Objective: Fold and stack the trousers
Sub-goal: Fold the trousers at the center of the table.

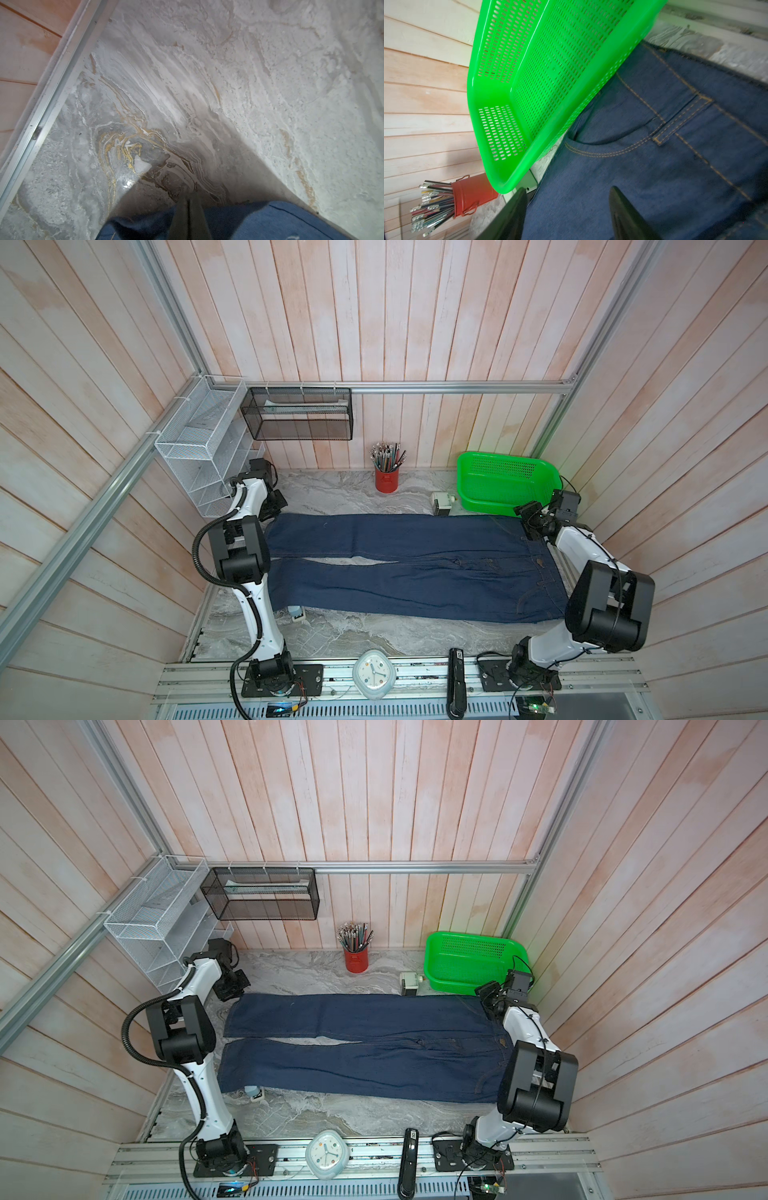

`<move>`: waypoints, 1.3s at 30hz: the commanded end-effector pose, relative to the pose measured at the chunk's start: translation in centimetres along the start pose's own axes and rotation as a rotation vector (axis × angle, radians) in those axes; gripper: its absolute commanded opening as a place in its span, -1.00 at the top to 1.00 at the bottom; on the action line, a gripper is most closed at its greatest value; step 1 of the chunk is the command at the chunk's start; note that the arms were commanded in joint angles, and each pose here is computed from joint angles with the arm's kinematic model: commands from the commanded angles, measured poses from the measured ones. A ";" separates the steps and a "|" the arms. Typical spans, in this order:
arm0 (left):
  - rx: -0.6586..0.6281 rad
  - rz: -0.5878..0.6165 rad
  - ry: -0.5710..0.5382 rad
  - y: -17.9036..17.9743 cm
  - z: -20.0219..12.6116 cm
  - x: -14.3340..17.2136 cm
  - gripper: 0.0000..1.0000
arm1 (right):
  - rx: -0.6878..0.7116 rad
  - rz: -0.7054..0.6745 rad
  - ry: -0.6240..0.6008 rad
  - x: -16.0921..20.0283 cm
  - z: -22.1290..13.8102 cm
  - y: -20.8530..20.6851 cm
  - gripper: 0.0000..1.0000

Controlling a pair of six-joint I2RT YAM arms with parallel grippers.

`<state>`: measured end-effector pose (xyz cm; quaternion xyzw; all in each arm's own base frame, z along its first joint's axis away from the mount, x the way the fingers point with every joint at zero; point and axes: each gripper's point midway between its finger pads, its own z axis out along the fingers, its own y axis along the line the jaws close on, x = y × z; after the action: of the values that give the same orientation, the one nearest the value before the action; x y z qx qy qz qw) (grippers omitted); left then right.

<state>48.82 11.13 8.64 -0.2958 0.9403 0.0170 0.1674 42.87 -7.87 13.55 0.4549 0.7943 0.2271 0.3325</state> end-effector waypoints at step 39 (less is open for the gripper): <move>0.034 -0.047 -0.162 0.3 -5.5 -3.0 1.00 | 0.216 -0.219 -0.006 -9.8 10.4 -7.9 -0.07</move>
<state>49.41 11.12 12.23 -0.2954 0.9300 0.0077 0.2185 49.05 -19.49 4.85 0.4174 0.8485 0.1012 0.3093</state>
